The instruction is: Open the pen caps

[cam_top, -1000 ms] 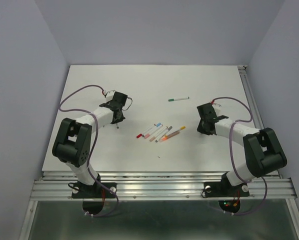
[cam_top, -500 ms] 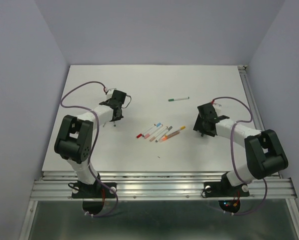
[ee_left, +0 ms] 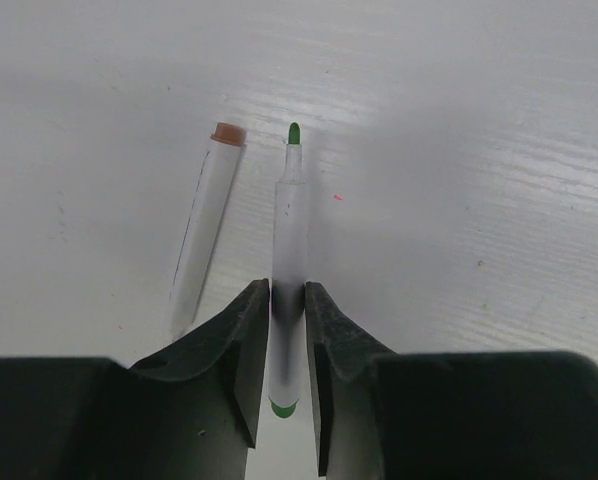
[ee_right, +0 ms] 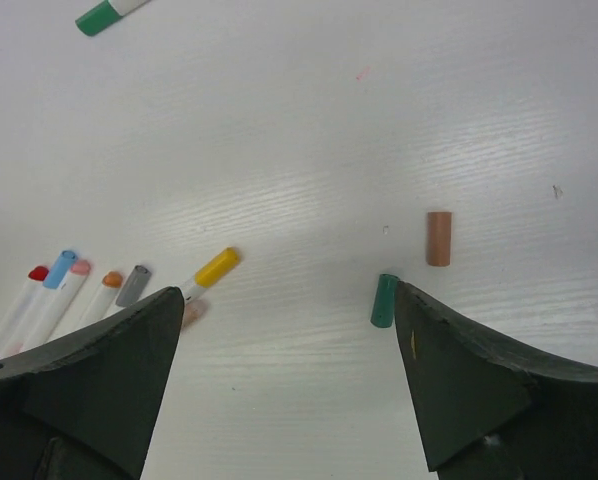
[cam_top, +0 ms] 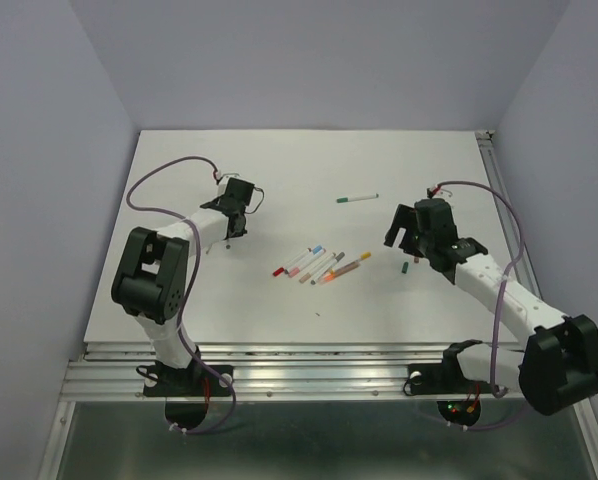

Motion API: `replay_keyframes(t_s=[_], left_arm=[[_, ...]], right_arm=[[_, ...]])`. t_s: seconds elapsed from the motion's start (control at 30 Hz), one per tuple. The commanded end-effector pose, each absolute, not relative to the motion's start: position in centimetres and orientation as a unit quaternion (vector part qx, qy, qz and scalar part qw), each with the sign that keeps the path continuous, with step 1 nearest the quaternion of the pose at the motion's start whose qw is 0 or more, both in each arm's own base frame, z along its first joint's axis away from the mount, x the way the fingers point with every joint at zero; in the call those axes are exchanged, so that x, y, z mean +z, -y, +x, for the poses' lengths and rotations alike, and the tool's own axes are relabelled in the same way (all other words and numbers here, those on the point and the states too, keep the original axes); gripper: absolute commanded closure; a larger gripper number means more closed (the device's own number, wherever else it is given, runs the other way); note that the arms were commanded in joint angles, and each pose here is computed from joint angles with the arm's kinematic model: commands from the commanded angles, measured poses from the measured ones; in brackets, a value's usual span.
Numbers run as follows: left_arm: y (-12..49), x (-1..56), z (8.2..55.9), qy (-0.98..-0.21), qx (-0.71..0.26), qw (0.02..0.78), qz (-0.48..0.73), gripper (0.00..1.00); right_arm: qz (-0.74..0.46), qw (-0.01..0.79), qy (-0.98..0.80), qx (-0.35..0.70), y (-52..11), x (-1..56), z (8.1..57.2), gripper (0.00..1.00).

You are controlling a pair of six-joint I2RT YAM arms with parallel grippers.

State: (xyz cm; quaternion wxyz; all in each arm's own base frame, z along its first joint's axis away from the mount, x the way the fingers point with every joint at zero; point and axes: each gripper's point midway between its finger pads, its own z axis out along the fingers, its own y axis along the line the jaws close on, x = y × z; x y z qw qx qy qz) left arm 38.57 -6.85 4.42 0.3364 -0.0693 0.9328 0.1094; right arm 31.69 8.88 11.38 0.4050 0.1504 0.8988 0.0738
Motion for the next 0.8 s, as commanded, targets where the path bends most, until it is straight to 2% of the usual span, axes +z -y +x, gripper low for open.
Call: replay_keyframes(t_s=[0.0,0.1,0.2,0.23,0.4,0.43,0.47,0.6,0.77], left_arm=[[6.4,5.1,39.6,-0.927,0.127,0.345,-0.074,0.65],[6.5,5.2,39.6,-0.928,0.122,0.346,-0.074,0.52],[6.7,6.3,39.7,-0.924,0.111,0.358,-0.075,0.34],[6.8,6.4,39.7,-0.925,0.109,0.357,-0.076,0.32],[8.5,8.3,39.5,-0.924,0.055,0.374,-0.065,0.28],[9.3,8.6,39.4,-0.923,0.045,0.378,-0.057,0.23],[9.7,9.3,39.2,-0.921,0.034,0.385,-0.050,0.07],[12.4,10.7,38.4,-0.915,0.006,0.404,-0.011,0.01],[16.4,10.4,36.2,-0.916,-0.050,0.396,0.047,0.01]], right_arm=[[0.141,0.430,-0.887,0.088,-8.9,13.2,31.7,0.09],[0.148,0.441,-0.882,0.079,-8.2,13.8,31.4,0.08],[0.149,0.444,-0.880,0.080,-8.0,14.1,31.0,0.07],[0.147,0.446,-0.879,0.085,-8.1,14.2,30.9,0.00],[0.146,0.448,-0.877,0.097,-8.4,14.6,30.5,0.00],[0.145,0.448,-0.877,0.100,-8.4,14.6,30.4,0.00],[0.144,0.447,-0.877,0.102,-8.5,14.6,30.4,0.00],[0.139,0.444,-0.879,0.108,-8.7,14.2,29.9,0.00],[0.132,0.439,-0.881,0.117,-9.0,13.7,29.6,0.00]])
